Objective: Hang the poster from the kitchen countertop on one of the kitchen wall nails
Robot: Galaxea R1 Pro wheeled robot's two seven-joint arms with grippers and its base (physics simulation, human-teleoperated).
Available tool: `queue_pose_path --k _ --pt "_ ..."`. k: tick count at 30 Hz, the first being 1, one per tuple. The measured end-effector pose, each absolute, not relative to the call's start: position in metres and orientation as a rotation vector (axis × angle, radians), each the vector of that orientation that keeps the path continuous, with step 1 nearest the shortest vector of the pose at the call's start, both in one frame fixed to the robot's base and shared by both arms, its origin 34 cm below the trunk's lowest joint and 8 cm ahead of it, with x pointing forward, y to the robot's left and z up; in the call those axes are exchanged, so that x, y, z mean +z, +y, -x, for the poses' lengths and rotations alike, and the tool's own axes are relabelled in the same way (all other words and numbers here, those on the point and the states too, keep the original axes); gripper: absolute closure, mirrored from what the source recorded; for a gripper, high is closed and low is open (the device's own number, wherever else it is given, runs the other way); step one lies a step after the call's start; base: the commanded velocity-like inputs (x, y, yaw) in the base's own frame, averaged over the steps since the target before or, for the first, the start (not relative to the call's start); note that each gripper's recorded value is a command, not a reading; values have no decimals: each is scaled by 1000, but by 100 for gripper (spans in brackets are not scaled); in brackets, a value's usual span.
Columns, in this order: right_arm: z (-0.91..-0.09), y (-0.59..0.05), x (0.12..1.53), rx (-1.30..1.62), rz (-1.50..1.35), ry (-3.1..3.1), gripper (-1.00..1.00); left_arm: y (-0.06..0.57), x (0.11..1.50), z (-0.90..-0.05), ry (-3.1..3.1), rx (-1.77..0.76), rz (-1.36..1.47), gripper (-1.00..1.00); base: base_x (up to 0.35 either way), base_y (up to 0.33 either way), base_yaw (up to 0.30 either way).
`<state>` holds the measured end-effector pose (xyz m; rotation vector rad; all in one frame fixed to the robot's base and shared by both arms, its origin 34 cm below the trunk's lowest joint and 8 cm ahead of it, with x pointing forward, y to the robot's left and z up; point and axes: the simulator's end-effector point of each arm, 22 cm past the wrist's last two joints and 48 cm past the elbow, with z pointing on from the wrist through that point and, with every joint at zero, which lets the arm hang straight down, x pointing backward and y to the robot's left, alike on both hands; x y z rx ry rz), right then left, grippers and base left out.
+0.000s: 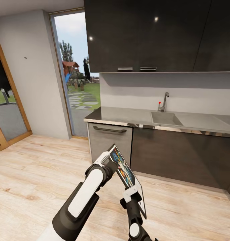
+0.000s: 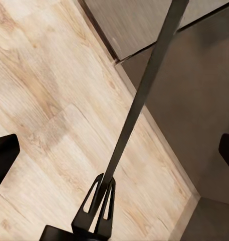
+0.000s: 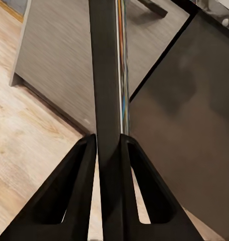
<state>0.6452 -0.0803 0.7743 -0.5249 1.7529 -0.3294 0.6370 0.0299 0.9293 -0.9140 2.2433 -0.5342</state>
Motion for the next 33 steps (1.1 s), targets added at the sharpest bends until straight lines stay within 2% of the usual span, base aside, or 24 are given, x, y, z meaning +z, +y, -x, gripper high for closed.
queue_pose_path --k 6,18,21,28,33 --pt "-646 -86 762 -327 549 1781 100 31 930 -638 2241 -535 920 -100 0 0 0" --pt "-663 -150 740 -277 425 1912 100 42 926 -643 2279 -703 1117 -100 0 0 0" --pt "-663 -159 735 -261 426 1929 100 82 912 -650 2285 -732 1224 -100 0 0 0" --pt "-666 -160 734 -141 398 1941 100 155 903 -667 2235 -783 1281 -100 0 0 0" --pt "-664 -161 730 49 350 1971 100 195 900 -675 2236 -803 1159 -100 0 0 0"
